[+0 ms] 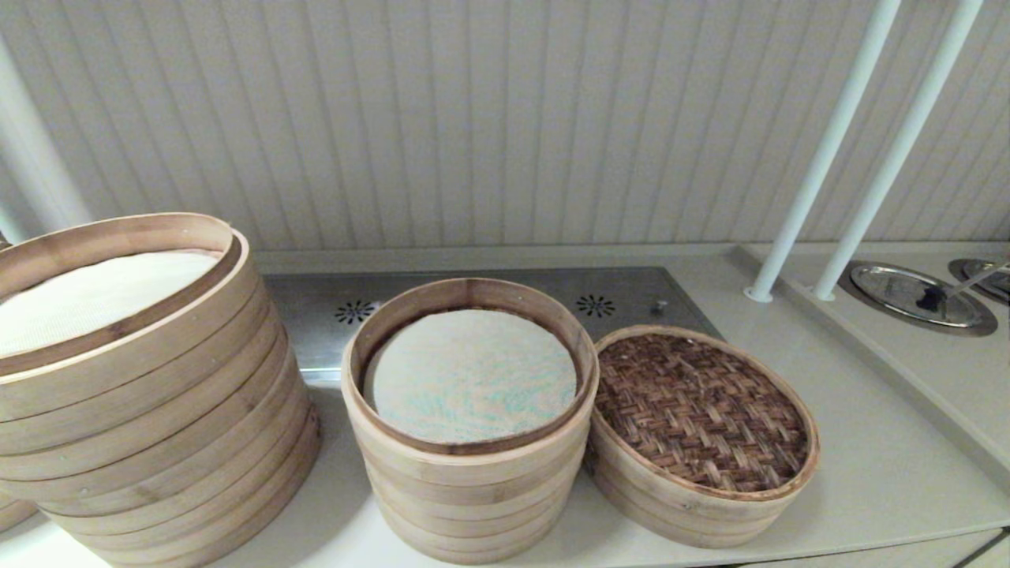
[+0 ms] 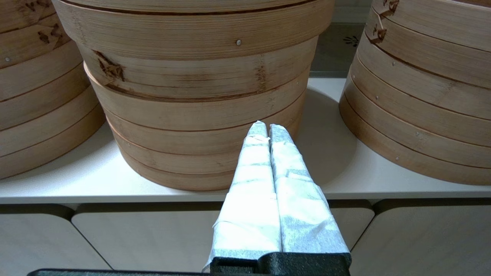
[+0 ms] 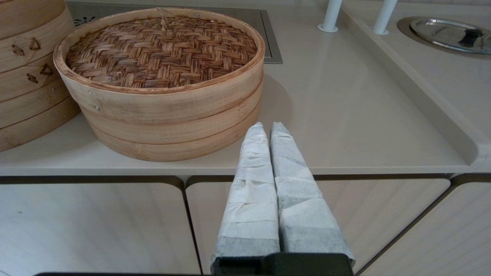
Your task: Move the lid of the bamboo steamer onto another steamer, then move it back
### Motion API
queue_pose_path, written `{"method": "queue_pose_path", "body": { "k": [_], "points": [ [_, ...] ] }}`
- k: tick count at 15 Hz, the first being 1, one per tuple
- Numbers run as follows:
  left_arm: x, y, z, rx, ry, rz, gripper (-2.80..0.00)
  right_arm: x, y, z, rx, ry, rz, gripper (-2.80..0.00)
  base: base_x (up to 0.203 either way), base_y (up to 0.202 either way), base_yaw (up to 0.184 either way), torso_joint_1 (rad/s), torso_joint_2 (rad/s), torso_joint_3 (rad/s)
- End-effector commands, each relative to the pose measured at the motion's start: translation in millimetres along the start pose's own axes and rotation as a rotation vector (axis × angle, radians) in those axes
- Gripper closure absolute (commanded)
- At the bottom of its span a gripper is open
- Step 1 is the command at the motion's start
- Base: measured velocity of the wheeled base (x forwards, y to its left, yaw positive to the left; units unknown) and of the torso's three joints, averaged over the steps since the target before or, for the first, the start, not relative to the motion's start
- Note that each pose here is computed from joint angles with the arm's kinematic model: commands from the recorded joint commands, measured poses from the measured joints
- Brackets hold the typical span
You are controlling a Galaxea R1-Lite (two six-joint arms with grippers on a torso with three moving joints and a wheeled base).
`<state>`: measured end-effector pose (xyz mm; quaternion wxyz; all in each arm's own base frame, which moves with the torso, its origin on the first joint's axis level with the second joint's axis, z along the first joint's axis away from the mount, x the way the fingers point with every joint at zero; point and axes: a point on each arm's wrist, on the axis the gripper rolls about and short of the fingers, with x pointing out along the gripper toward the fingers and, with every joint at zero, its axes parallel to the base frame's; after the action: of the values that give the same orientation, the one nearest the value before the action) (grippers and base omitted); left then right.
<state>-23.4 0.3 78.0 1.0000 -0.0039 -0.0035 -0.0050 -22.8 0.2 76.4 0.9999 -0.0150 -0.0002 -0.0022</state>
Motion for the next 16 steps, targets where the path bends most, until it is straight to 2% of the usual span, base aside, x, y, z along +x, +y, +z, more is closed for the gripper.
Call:
{"method": "queue_pose_path", "body": {
  "k": [1,3,16],
  "points": [
    [0.0,0.0,0.0,0.0,0.0,0.001,0.0,0.7,0.0,-1.9,0.008,0.013,-0.001,0.0,0.0,0.0,0.0,0.0,0.0,0.0],
    [0.0,0.0,-0.1,0.0,0.0,0.001,0.0,0.7,0.0,-1.7,0.044,0.011,-0.003,0.0,0.0,0.0,0.0,0.0,0.0,0.0],
    [0.0,0.0,0.1,0.0,-0.001,0.0,0.0,0.8,-0.1,-1.7,0.047,0.013,-0.008,0.0,0.0,0.0,0.0,0.0,0.0,0.0]
  ]
}}
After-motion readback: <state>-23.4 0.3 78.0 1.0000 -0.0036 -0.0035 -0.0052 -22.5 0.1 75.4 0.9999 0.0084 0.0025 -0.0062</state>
